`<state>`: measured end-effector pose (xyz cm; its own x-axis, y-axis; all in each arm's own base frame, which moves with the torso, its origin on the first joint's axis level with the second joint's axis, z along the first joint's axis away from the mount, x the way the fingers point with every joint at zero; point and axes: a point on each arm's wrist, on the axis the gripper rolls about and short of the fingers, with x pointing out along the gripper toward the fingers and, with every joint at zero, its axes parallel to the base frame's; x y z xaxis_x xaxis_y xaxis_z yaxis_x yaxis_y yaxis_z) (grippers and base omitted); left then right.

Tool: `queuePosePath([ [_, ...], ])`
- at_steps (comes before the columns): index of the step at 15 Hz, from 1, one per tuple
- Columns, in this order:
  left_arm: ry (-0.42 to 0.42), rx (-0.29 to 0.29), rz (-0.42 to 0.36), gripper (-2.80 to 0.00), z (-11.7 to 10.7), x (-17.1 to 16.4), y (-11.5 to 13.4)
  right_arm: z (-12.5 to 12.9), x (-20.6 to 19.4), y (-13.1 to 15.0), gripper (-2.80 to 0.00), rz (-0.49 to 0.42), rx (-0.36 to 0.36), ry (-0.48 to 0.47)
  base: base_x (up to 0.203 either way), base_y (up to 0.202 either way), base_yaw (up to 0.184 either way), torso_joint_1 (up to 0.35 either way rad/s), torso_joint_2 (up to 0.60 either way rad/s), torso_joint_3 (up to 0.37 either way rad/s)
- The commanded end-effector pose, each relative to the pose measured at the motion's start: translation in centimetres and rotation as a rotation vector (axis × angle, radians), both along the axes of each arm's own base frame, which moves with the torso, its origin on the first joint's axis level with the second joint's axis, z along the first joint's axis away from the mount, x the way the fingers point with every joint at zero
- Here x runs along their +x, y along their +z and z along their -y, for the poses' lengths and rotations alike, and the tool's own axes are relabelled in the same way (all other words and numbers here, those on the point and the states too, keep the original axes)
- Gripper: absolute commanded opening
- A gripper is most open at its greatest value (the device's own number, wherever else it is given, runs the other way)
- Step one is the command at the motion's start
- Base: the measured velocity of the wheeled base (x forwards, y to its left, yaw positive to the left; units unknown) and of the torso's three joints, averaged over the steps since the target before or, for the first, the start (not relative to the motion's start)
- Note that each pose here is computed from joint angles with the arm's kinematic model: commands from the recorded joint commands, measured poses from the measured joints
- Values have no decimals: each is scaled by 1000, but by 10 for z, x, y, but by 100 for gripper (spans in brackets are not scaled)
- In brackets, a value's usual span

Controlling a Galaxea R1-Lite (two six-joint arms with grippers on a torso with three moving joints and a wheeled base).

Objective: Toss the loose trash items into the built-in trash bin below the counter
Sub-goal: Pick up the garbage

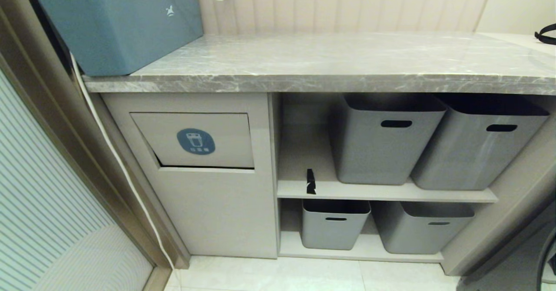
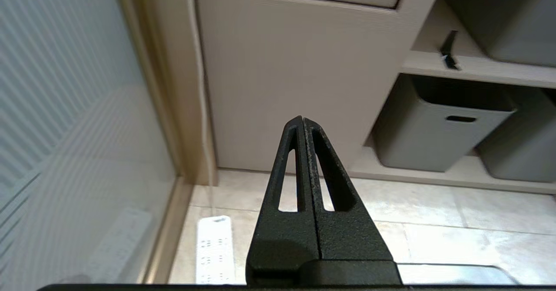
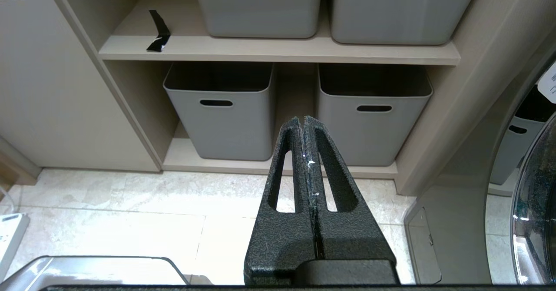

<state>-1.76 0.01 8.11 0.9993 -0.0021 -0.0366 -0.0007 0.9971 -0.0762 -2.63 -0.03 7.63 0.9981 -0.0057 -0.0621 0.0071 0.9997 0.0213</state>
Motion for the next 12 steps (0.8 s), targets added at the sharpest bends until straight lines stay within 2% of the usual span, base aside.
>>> queuePosePath([
  [1,13,4,42,-280,0,-5,-5,0,0,0,-280,-2,1,0,0,0,0,0,0,0],
  [12,11,-2,41,-280,0,-5,-5,0,0,0,-280,-2,0,0,0,0,0,0,0,0],
])
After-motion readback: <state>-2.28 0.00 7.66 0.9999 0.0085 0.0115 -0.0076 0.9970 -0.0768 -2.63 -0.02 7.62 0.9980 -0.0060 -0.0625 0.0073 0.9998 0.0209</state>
